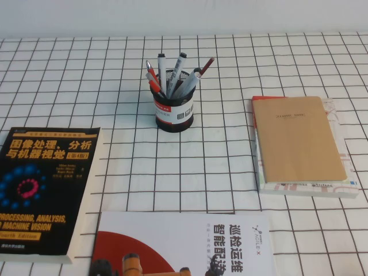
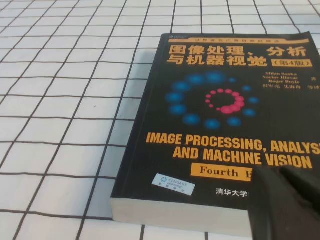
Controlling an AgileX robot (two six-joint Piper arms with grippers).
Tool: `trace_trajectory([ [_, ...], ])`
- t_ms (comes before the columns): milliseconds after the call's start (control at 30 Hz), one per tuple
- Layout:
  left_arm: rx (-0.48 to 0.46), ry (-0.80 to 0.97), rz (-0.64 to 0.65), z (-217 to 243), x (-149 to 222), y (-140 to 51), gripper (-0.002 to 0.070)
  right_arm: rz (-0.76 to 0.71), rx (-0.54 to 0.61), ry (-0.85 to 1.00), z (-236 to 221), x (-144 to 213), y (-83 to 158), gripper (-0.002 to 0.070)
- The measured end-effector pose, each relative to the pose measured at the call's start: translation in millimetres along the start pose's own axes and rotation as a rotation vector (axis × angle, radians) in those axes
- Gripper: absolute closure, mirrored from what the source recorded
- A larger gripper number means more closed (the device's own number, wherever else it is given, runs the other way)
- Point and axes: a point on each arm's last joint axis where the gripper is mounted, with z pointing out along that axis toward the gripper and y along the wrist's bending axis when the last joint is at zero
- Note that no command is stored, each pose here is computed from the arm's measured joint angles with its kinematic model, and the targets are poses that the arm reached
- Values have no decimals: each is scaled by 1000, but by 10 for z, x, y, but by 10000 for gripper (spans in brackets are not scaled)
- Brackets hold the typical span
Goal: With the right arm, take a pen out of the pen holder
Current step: 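Take a marker out of the pen holder and lay it on the table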
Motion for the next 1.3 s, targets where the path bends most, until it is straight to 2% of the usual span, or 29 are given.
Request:
trace_trajectory([
  [100, 0, 0, 0, 0, 0, 0, 678, 0, 0, 0, 0, 0, 0, 693],
  [367, 87, -4, 27, -3, -1, -47, 678, 0, 0, 0, 0, 0, 0, 693],
  [733, 87, -4, 27, -3, -1, -48, 678, 2, -1, 0, 0, 0, 1, 693],
  [1100, 87, -4, 27, -3, -1, -48, 678, 163, -50, -51, -2, -50, 41, 693],
  [1300, 87, -4, 27, -3, -1, -48, 678, 198, -59, -59, -3, -59, 49, 693],
])
